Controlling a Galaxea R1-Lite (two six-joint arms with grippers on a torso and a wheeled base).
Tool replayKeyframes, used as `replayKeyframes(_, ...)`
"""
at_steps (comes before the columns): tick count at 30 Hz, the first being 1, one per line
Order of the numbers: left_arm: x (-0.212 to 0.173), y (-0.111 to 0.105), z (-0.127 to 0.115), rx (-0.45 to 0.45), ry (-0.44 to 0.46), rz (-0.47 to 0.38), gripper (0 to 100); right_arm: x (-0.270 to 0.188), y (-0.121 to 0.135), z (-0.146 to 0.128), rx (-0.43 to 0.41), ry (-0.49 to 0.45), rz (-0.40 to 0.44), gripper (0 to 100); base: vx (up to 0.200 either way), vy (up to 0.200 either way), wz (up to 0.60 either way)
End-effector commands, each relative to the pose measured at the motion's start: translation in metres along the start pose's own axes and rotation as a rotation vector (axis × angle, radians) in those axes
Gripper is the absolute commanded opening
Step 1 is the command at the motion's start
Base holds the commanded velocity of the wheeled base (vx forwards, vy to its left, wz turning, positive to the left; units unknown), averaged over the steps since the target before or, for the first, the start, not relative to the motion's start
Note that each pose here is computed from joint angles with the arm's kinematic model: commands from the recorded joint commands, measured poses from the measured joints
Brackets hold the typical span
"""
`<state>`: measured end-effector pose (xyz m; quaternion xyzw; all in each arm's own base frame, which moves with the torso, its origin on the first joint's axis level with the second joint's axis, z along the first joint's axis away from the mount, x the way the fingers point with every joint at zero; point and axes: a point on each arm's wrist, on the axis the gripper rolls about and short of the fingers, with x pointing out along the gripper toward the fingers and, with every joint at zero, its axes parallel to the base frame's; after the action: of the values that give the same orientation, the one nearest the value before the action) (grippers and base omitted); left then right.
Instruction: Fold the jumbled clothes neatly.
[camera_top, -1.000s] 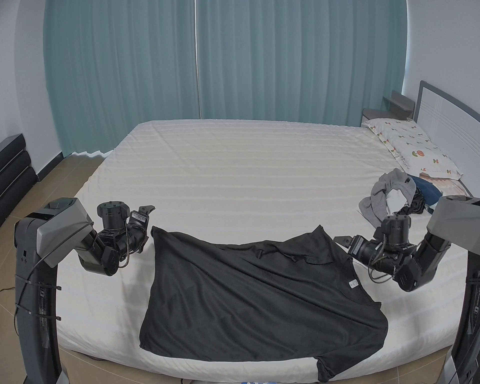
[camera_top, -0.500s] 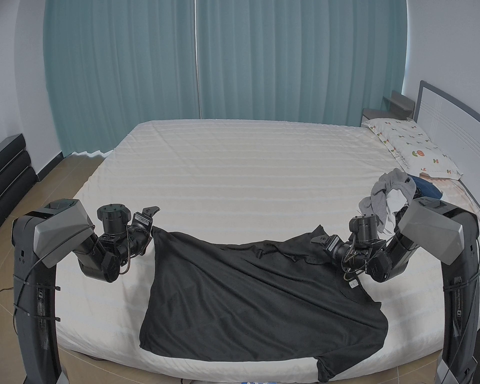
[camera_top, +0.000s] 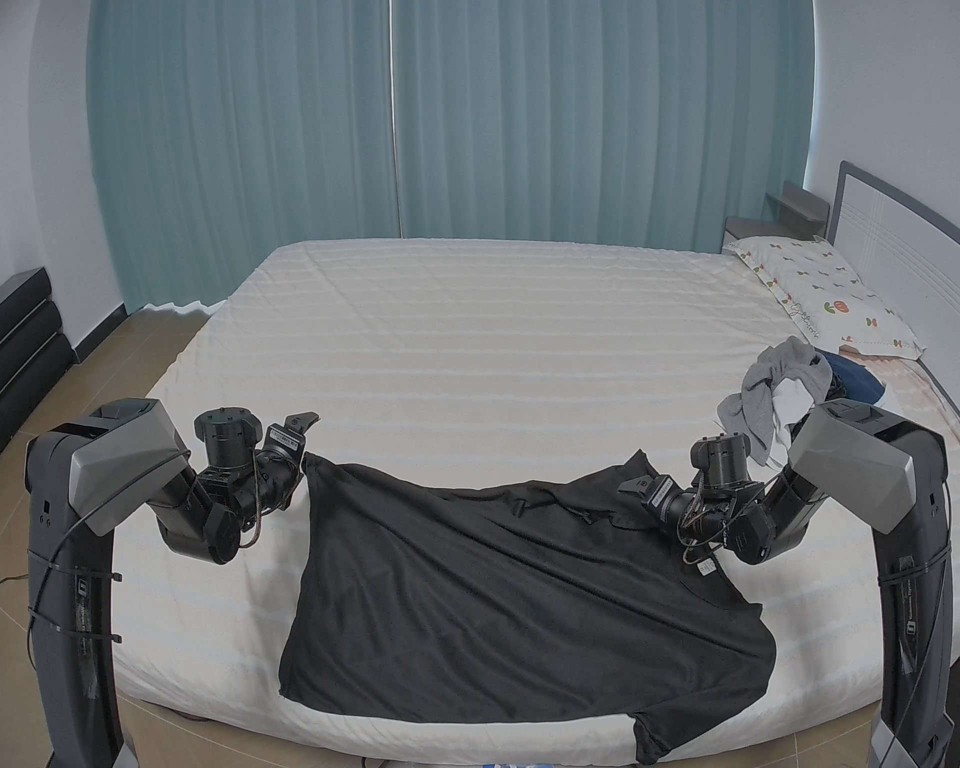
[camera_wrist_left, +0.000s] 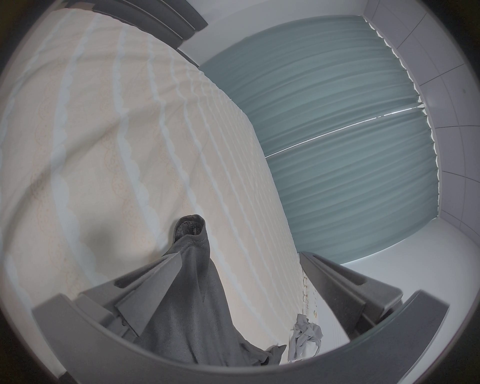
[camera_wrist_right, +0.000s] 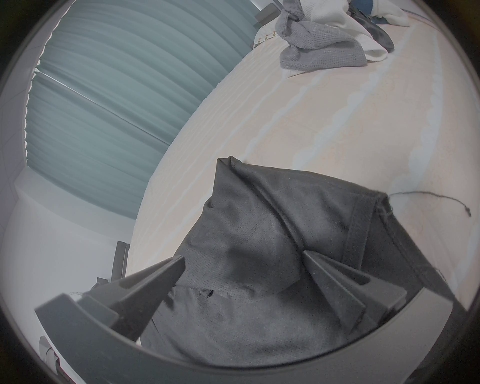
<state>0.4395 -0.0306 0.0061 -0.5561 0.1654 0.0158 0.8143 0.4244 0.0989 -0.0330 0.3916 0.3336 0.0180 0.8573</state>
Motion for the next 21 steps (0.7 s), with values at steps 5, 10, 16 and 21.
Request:
replayKeyframes(5,0.001,0.001,0.000,-0.002,-0.002,0.001,100,0.020,-0.001,0.004,0.001,-0.027,0.005,0,0.000,0.000,0.00)
replayKeyframes(10,0.001,0.001,0.000,-0.002,-0.002,0.001,100,0.026,0.015,0.015,0.005,-0.092,0.093,0,0.000,0.000,0.00)
replayKeyframes(16,0.001,0.001,0.000,-0.002,-0.003,0.002,100,0.022,0.046,0.042,0.009,-0.330,0.349,0,0.000,0.000,0.00)
replayKeyframes(21,0.001,0.001,0.000,-0.002,-0.005,0.002,100,0.035,0.035,0.036,0.005,-0.336,0.333,0,0.000,0.000,0.00)
